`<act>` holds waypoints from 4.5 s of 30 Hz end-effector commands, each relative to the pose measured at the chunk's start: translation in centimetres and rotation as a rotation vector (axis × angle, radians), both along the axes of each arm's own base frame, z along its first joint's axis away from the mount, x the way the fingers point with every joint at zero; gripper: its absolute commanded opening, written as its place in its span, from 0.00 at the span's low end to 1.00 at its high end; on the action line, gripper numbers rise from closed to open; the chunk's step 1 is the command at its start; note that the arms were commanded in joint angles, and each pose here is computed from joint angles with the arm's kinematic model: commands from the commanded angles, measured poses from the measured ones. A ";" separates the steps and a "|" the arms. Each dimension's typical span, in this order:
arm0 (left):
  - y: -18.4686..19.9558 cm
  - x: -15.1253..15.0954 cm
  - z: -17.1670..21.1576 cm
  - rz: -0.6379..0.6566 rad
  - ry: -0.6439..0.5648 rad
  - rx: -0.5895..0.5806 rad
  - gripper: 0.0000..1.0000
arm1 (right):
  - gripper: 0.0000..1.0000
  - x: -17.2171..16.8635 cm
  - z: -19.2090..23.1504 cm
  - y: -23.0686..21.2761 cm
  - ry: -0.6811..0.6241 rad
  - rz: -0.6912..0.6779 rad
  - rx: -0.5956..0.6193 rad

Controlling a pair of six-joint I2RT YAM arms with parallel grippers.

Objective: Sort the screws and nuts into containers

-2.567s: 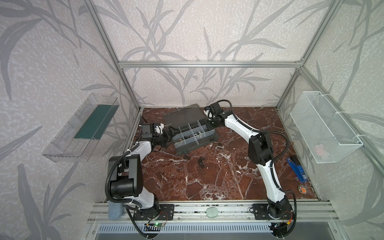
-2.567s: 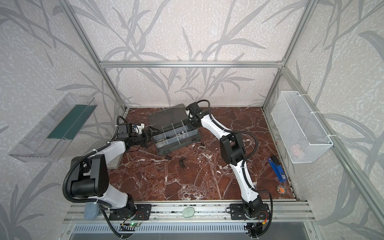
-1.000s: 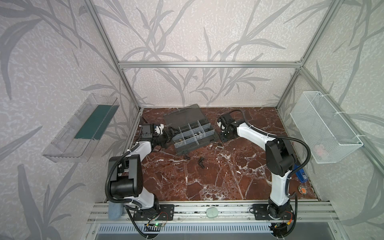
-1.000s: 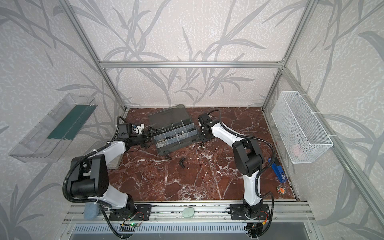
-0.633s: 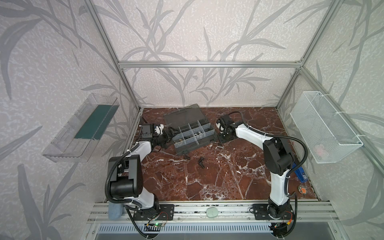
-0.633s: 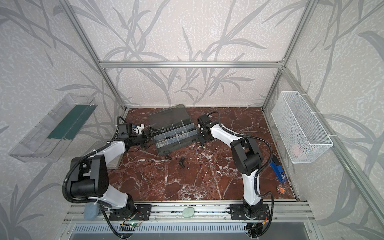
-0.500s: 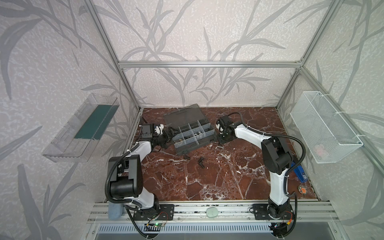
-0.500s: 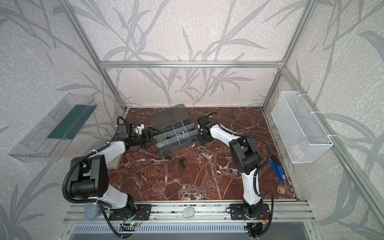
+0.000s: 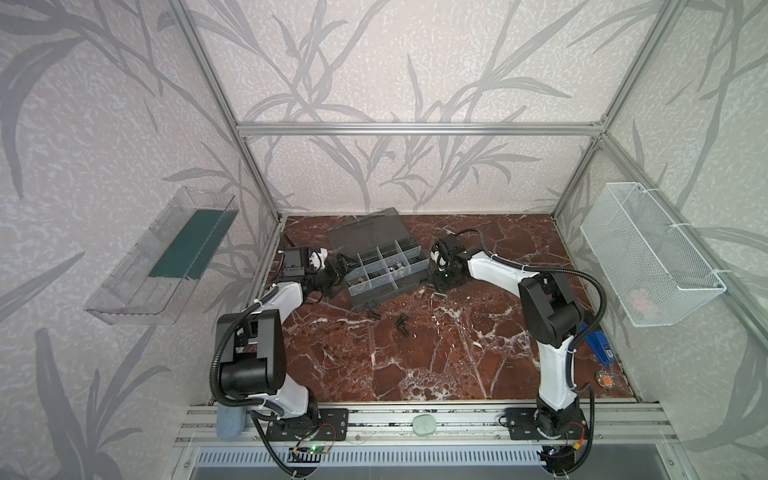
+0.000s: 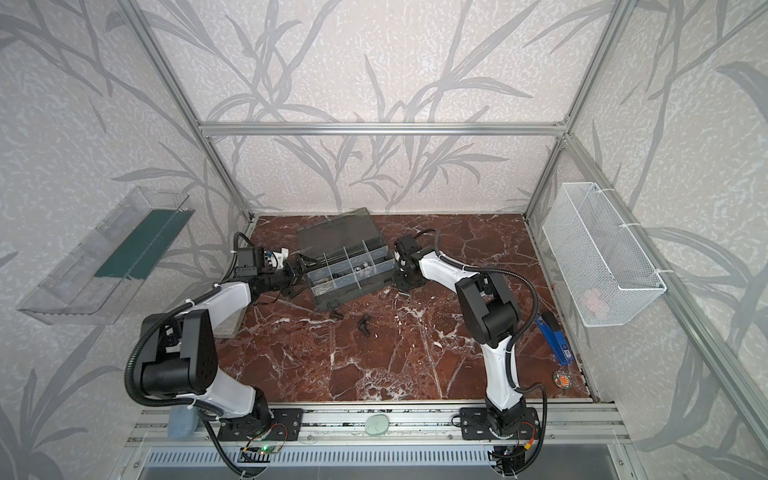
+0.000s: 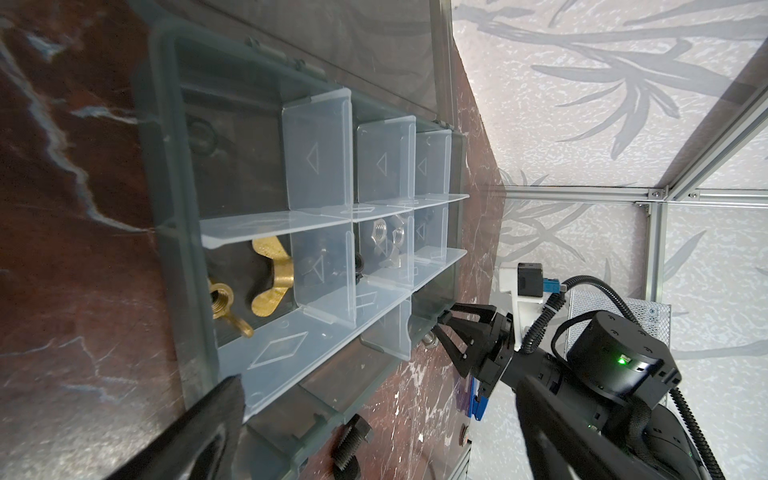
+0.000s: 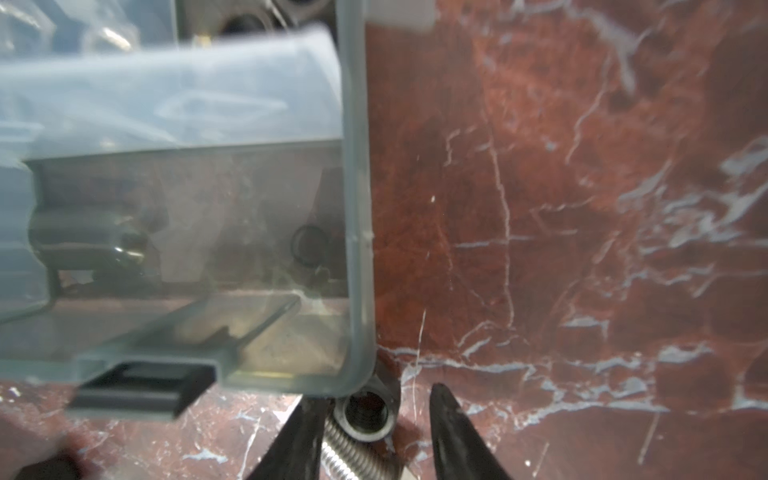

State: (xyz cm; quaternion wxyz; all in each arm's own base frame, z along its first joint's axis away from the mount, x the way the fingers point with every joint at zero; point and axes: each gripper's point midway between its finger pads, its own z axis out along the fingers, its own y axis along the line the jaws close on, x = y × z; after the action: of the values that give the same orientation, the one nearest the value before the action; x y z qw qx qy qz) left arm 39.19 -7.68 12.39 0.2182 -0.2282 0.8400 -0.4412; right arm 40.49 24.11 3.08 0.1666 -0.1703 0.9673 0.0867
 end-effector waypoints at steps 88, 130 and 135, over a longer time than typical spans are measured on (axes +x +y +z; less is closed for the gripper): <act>0.4 -0.5 1.1 0.000 -0.022 0.051 1.00 | 0.10 10.0 8.0 7.4 -0.199 0.121 0.111; -1.0 -9.1 1.5 0.048 0.092 0.479 0.99 | 0.48 6.8 12.2 7.5 -0.238 0.206 0.169; -2.2 -11.5 1.4 0.097 0.114 0.522 0.99 | 0.49 4.9 15.0 6.8 -0.289 0.203 0.260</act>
State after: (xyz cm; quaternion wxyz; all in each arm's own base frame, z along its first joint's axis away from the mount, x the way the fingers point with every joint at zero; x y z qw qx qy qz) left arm 29.49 -11.22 15.37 0.2547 -0.1814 0.9190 -0.2402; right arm 45.59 30.44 13.45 0.2622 -0.2579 0.9160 0.1602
